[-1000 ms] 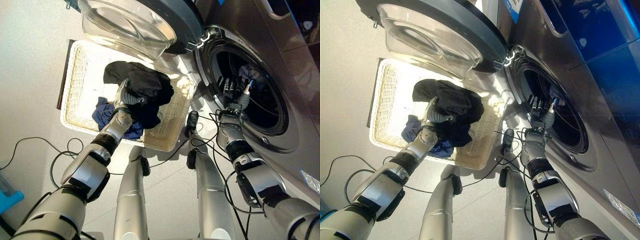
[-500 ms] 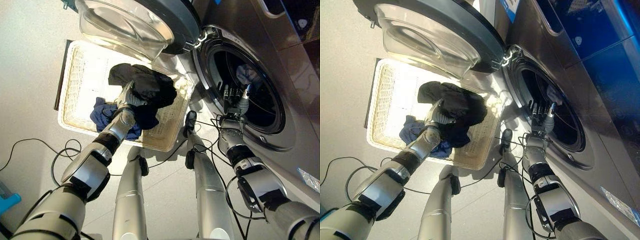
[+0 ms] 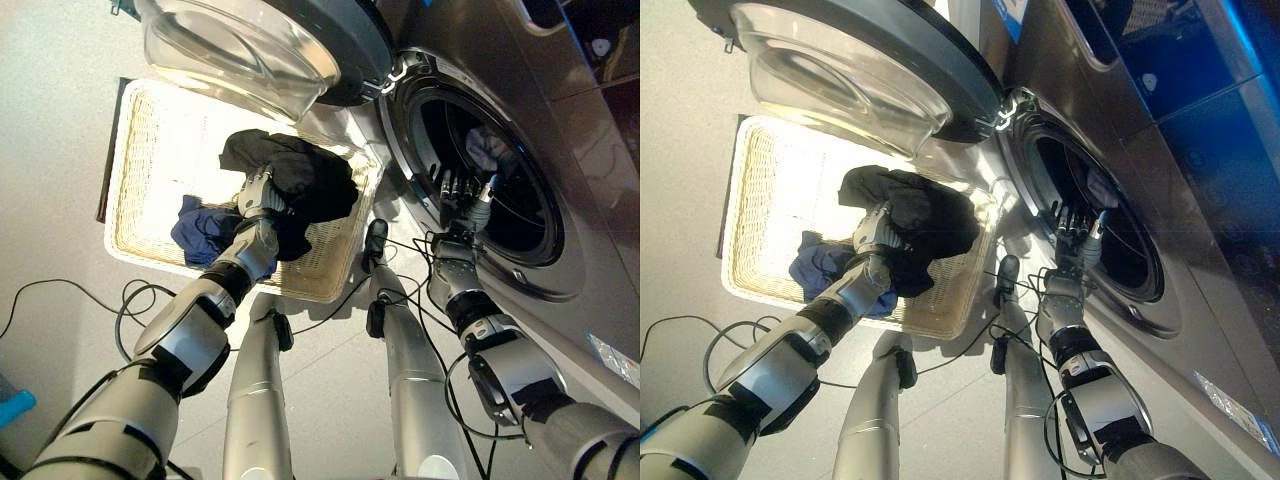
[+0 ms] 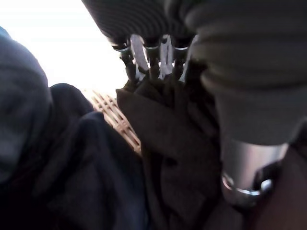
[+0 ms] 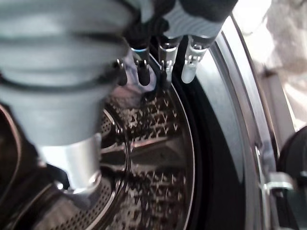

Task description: Put the clothes into the washing machine.

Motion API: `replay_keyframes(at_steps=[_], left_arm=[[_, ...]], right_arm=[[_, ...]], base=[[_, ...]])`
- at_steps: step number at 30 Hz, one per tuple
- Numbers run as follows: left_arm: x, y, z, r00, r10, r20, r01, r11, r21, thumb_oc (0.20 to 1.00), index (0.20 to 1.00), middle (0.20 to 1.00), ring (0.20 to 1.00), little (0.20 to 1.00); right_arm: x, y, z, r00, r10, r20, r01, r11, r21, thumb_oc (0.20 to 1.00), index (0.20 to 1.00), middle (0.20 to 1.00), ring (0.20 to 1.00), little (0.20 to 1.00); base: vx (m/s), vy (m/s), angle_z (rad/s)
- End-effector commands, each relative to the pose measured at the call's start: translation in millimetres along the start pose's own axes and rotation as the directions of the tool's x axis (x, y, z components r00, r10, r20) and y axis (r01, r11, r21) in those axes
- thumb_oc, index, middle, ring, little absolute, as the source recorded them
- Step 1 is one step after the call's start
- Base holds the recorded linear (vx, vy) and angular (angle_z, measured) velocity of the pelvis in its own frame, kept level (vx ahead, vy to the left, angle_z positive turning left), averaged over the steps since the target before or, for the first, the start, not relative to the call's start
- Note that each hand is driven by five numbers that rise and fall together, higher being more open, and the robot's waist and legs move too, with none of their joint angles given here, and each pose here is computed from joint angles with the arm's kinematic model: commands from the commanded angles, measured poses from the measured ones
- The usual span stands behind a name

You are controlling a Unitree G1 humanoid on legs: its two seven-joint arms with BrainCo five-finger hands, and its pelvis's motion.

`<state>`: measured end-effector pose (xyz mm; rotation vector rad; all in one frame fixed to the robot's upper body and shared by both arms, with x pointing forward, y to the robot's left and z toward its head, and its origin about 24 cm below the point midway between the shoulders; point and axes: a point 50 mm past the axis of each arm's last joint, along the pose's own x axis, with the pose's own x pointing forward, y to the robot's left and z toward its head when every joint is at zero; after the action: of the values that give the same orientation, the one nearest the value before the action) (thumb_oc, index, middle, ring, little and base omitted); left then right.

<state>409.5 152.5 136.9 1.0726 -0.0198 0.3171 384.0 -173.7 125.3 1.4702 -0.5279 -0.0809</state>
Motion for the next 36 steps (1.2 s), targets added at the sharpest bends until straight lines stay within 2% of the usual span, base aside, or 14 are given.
replay_keyframes(at_steps=[1, 2, 12, 18, 20, 23, 25, 26, 27, 28, 29, 31, 32, 36], left_arm=[[4, 6, -23, 0.991, 0.021, -0.135, -0.024, 1.000, -0.020, 0.225, 0.225, 0.225, 0.225, 0.225], [5, 7, -24, 0.992, 0.017, -0.127, -0.023, 0.999, -0.043, 0.200, 0.200, 0.200, 0.200, 0.200], [4, 4, -32, 0.988, -0.013, -0.155, -0.005, 0.993, -0.115, 0.200, 0.200, 0.200, 0.200, 0.200], [3, 4, -33, 0.990, 0.004, -0.139, -0.030, 0.983, -0.181, 0.200, 0.200, 0.200, 0.200, 0.200], [3, 7, -31, 0.996, 0.020, -0.091, -0.042, 0.967, -0.250, 0.200, 0.200, 0.200, 0.200, 0.200], [3, 12, -30, 0.999, 0.036, -0.008, -0.037, 0.950, -0.312, 0.200, 0.200, 0.200, 0.200, 0.200], [1, 13, -30, 0.998, 0.050, 0.040, -0.033, 0.937, -0.348, 0.200, 0.200, 0.200, 0.200, 0.200], [0, 13, -30, 0.998, 0.052, 0.044, -0.033, 0.935, -0.353, 0.200, 0.200, 0.200, 0.200, 0.200], [-4, 13, -30, 0.994, 0.068, 0.083, -0.027, 0.906, -0.422, 0.200, 0.200, 0.200, 0.200, 0.200], [-6, 13, -30, 0.993, 0.071, 0.098, -0.019, 0.892, -0.452, 0.200, 0.200, 0.200, 0.200, 0.200], [-10, 13, -29, 0.989, 0.083, 0.123, -0.009, 0.863, -0.506, 0.200, 0.200, 0.200, 0.200, 0.200], [-14, 12, -26, 0.984, 0.095, 0.152, 0.002, 0.841, -0.541, 0.200, 0.200, 0.200, 0.200, 0.200], [-18, 12, -24, 0.979, 0.099, 0.178, 0.024, 0.812, -0.583, 0.200, 0.200, 0.200, 0.200, 0.200], [-33, 7, -13, 0.959, 0.116, 0.258, 0.083, 0.758, -0.647, 0.200, 0.200, 0.200, 0.200, 0.200]], right_arm=[[-1, 11, 2, 0.995, 0.070, 0.064, -0.072, 0.997, 0.030, 1.000, 1.000, 1.000, 1.000, 1.000], [-2, 12, 1, 0.995, 0.075, 0.067, -0.077, 0.997, 0.030, 1.000, 1.000, 1.000, 1.000, 1.000], [-9, 7, -1, 0.998, 0.030, 0.046, -0.031, 0.999, 0.023, 1.000, 1.000, 1.000, 1.000, 1.000], [-11, 10, -11, 0.994, 0.065, -0.089, -0.082, 0.977, -0.199, 1.000, 1.000, 1.000, 1.000, 1.000], [-15, 5, -17, 0.975, 0.037, -0.217, -0.139, 0.867, -0.478, 1.000, 1.000, 1.000, 1.000, 1.000], [-21, -10, -13, 0.950, -0.025, -0.312, -0.210, 0.690, -0.693, 1.000, 1.000, 1.000, 1.000, 1.000], [-26, -22, -6, 0.939, -0.069, -0.338, -0.238, 0.581, -0.778, 1.000, 1.000, 1.000, 1.000, 1.000], [-26, -23, -6, 0.936, -0.073, -0.344, -0.243, 0.570, -0.785, 1.000, 1.000, 1.000, 1.000, 1.000], [-33, -32, -2, 0.920, -0.104, -0.379, -0.308, 0.409, -0.859, 1.000, 1.000, 1.000, 1.000, 1.000], [-35, -34, -2, 0.914, -0.110, -0.391, -0.336, 0.334, -0.880, 1.000, 1.000, 1.000, 1.000, 1.000], [-39, -37, -1, 0.906, -0.112, -0.409, -0.381, 0.209, -0.901, 1.000, 1.000, 1.000, 1.000, 1.000], [-42, -37, -2, 0.898, -0.112, -0.425, -0.417, 0.087, -0.905, 1.000, 1.000, 1.000, 1.000, 1.000], [-44, -36, -3, 0.898, -0.104, -0.428, -0.431, -0.010, -0.902, 1.000, 1.000, 1.000, 1.000, 1.000], [-46, -30, -5, 0.891, -0.064, -0.449, -0.451, -0.236, -0.861, 1.000, 1.000, 1.000, 1.000, 1.000]], base=[[0.00, 0.000, 0.00], [0.00, 0.000, 0.00], [-0.01, -0.002, -0.02], [0.00, -0.002, -0.01], [0.00, 0.000, 0.00], [0.00, -0.001, 0.02], [0.00, 0.000, 0.00], [0.00, 0.000, 0.00], [0.00, 0.000, 0.00], [0.00, 0.000, 0.00], [0.00, 0.000, 0.00], [0.00, 0.000, 0.00], [0.00, 0.000, 0.00], [0.00, -0.005, 0.01]])
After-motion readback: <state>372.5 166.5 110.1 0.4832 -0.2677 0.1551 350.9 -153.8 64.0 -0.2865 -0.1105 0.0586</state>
